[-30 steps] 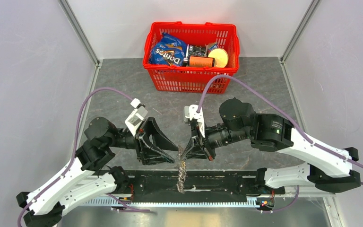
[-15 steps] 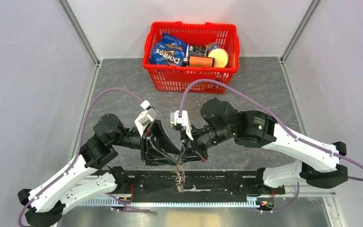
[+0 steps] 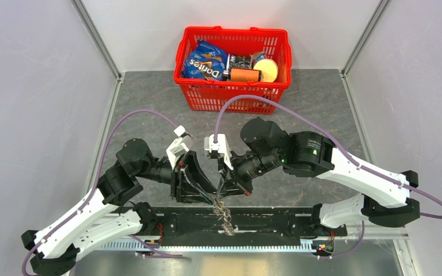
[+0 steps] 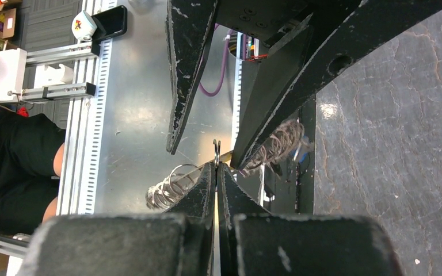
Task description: Put the keys on the keyring
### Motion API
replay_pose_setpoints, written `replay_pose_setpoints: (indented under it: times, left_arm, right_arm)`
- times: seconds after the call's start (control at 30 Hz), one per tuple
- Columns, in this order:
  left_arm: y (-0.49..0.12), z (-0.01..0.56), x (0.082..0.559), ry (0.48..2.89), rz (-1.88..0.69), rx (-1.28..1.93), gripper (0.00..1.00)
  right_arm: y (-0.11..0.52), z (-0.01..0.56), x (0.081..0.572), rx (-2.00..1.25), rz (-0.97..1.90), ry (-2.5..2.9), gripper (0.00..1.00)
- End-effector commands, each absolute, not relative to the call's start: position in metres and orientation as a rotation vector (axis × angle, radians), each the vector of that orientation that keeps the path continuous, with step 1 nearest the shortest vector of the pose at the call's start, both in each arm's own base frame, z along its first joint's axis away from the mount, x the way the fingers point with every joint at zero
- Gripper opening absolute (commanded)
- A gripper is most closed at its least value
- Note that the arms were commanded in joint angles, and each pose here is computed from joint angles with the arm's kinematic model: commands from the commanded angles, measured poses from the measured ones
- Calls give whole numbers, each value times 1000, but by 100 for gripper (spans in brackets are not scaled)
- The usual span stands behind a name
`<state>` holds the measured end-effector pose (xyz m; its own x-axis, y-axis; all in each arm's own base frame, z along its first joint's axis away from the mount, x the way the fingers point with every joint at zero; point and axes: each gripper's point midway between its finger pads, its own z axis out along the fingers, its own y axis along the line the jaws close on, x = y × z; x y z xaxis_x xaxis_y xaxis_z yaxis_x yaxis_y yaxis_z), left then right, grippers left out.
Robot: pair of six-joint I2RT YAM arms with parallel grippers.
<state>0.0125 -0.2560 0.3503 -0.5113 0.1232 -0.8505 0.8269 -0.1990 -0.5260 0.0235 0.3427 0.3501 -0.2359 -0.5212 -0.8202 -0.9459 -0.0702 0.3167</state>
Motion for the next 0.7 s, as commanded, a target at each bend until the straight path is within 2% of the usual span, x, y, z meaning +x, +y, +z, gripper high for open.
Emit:
replay_pose_setpoints:
  times: [0.0,0.2,0.67]
  left_arm:
    - [-249,355,4,1505,-1746,1179,47]
    - [-249,355,5,1508,-1732,1177,43]
    - [-252,355,10,1520,-1715,1171,41]
  right_arm:
    - [344,374,22,-1564,1276,1667,0]
    - [344,369,20,-1584,1277,1683,0]
    - [348,361,19,-1605,1288,1693,0]
